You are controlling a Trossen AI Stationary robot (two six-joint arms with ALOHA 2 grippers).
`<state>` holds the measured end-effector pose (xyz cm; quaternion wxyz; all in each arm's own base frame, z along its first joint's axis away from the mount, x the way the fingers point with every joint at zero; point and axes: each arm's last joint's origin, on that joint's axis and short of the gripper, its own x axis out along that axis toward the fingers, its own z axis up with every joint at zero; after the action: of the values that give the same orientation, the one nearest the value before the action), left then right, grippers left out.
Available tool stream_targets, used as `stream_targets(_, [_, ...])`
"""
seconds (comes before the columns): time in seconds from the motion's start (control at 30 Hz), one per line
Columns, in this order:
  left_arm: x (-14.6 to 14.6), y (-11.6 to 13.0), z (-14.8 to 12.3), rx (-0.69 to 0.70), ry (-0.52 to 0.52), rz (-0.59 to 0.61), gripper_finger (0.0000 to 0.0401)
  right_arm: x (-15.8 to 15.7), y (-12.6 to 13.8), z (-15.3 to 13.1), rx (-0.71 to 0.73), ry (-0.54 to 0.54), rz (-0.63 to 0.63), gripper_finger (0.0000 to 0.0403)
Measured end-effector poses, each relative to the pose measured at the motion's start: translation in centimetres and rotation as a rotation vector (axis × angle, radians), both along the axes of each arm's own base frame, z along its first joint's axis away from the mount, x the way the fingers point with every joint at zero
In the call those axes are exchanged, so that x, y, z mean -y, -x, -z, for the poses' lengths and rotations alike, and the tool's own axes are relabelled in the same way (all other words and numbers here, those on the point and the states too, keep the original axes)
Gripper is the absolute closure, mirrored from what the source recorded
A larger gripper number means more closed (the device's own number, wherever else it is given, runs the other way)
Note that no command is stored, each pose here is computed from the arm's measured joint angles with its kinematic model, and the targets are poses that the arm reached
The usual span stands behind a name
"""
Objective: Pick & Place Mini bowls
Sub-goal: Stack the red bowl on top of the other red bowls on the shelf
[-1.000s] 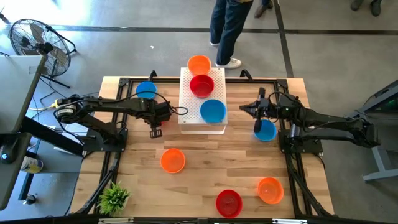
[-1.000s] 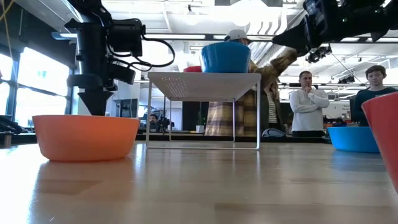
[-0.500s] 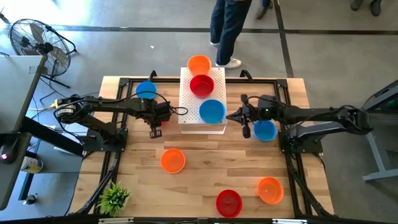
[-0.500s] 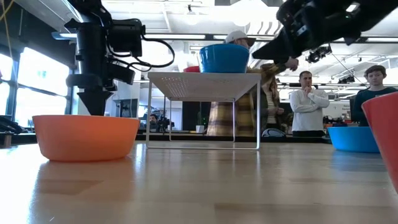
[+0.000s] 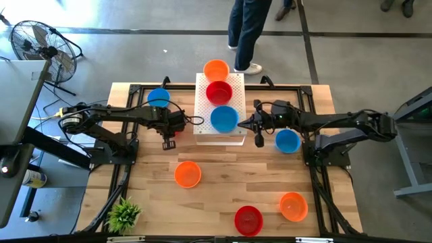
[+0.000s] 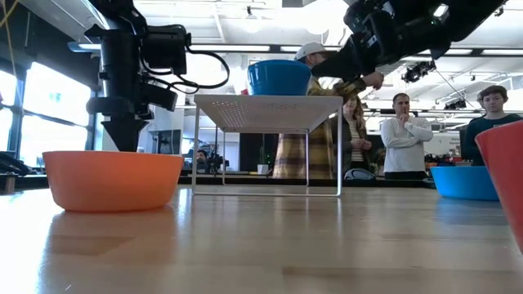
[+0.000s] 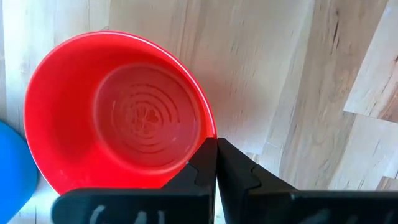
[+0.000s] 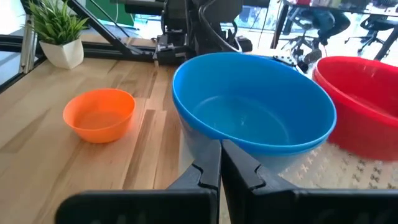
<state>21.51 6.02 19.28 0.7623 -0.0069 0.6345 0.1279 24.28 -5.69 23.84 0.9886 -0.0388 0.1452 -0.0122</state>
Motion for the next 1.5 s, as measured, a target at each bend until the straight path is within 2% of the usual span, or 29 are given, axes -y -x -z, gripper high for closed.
stream_targets(1.3, [0.1, 0.1, 0.0, -0.006, 0.022, 0.005, 0.0401, 0.3, -0.7, -0.1, 0.059, 0.023, 0.029, 0.0403])
stream_targets(1.5, [0.1, 0.0, -0.6, -0.016, 0.032, 0.009, 0.0401, -0.5, 0.7, -1.7, 0.055, 0.050, 0.000, 0.0403])
